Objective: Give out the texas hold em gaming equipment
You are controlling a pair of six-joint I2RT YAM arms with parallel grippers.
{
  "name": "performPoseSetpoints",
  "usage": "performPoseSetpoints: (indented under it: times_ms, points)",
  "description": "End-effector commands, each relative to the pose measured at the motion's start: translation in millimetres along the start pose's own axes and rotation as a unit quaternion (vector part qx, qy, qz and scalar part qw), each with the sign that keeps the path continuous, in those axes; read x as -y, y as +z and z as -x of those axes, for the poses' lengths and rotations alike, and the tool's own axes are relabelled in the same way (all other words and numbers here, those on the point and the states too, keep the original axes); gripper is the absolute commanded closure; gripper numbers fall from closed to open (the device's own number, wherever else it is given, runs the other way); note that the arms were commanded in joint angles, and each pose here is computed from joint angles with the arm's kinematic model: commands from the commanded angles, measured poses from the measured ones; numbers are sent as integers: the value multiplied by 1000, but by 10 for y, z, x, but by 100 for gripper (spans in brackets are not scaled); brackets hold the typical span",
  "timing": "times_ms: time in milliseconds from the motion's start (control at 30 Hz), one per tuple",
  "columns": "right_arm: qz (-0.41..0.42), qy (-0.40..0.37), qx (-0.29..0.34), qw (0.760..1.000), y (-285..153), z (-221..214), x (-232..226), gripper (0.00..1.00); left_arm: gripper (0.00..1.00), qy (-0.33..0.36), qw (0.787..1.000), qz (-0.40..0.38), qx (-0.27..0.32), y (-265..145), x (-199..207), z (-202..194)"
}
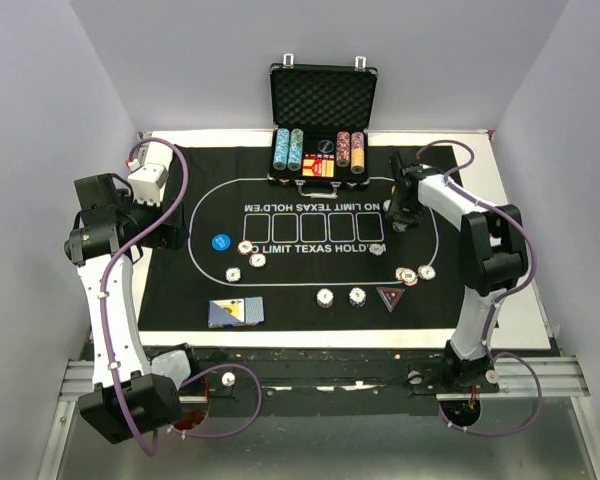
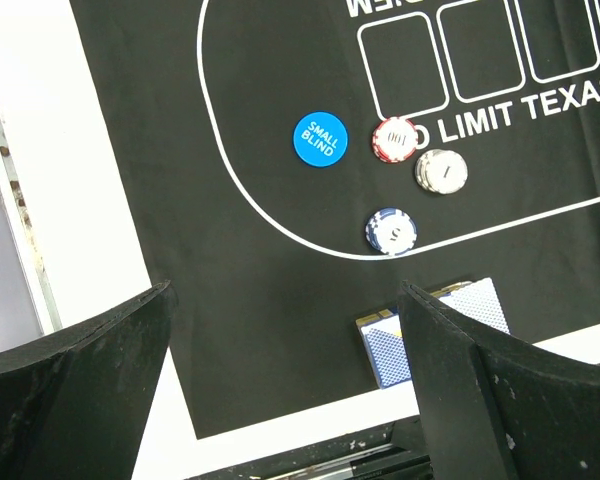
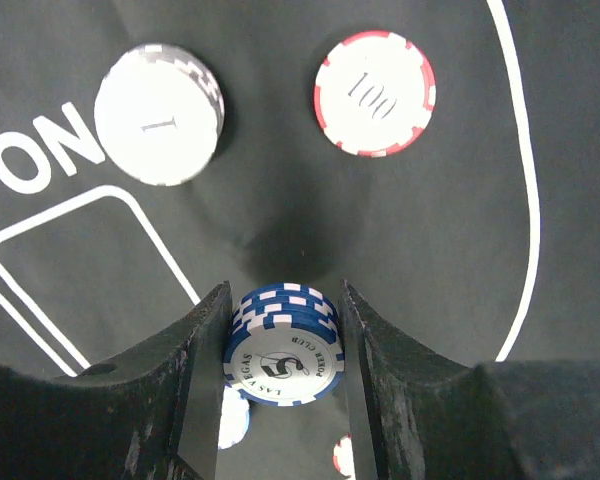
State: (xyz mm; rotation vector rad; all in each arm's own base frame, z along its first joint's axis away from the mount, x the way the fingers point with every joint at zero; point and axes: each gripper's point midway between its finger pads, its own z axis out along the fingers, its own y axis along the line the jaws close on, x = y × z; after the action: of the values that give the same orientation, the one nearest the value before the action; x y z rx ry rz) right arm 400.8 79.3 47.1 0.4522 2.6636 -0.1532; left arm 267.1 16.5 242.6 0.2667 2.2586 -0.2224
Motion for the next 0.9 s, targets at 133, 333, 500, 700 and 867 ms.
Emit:
performPoseSetpoints:
  times_ms: [133, 333, 500, 700, 867]
  points:
    - [-20, -8, 18, 1000, 220, 251, -69, 62, 1, 7, 1000, 6, -1, -16, -15, -44]
    - [-42, -3, 22, 999, 306, 281, -35, 45, 1, 10, 1000, 5, -2, -16, -11, -50]
    - [-39, 2, 40, 998, 180, 303, 15, 21, 1, 10, 1000, 3, -2, -20, 1, -65]
    - [2, 8, 66, 998, -222, 296, -48, 21, 1, 10, 1000, 1, -2, -11, 4, -64]
    - [39, -32, 65, 997, -553, -178, -340, 25, 1, 8, 1000, 1, -1, -17, 3, -40]
